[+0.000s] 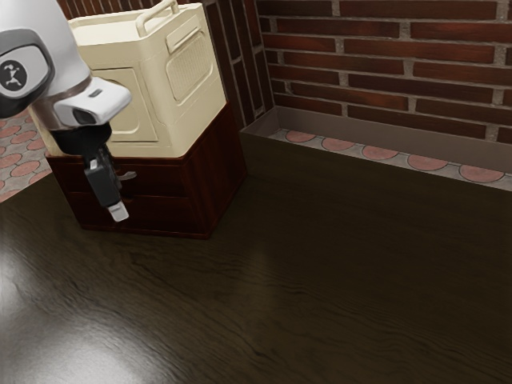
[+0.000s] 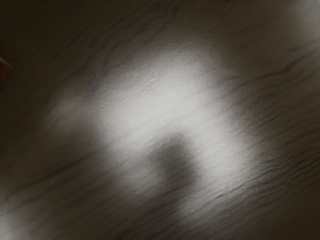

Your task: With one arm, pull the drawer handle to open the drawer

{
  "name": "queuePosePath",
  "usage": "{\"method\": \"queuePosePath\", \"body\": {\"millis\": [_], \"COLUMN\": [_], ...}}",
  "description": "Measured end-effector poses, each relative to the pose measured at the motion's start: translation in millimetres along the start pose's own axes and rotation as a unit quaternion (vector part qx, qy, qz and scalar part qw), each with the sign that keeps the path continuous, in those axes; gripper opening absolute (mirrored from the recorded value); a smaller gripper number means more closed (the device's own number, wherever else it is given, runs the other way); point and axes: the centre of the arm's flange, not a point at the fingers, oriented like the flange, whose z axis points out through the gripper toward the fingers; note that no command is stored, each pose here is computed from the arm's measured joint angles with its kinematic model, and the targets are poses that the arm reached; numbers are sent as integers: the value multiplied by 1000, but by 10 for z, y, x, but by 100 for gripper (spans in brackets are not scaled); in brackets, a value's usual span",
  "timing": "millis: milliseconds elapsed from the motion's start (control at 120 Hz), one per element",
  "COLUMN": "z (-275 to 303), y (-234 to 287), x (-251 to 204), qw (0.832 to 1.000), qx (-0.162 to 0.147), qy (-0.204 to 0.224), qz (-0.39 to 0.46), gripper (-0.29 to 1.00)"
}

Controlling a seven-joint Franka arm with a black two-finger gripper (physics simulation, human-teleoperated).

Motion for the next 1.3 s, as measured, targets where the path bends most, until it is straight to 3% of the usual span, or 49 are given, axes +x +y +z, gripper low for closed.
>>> {"method": "queuePosePath", "body": {"millis": [192,350,575,750,950,1100,1300], "z": [34,83,26,187,361,470,628], "y": [-142,-547,-819,-1126,-1461,-1608,-1803], "x": [-30,-431,-708,-664,-653,-684,-694], "qw": [999,999,992,976,952,935,917], "qx": [7,8,42,87,135,161,181], "qy": [9,9,10,20,23,20,26], "qz": [35,38,117,201,273,316,356], "gripper": [70,70,70,69,49,37,32]}}
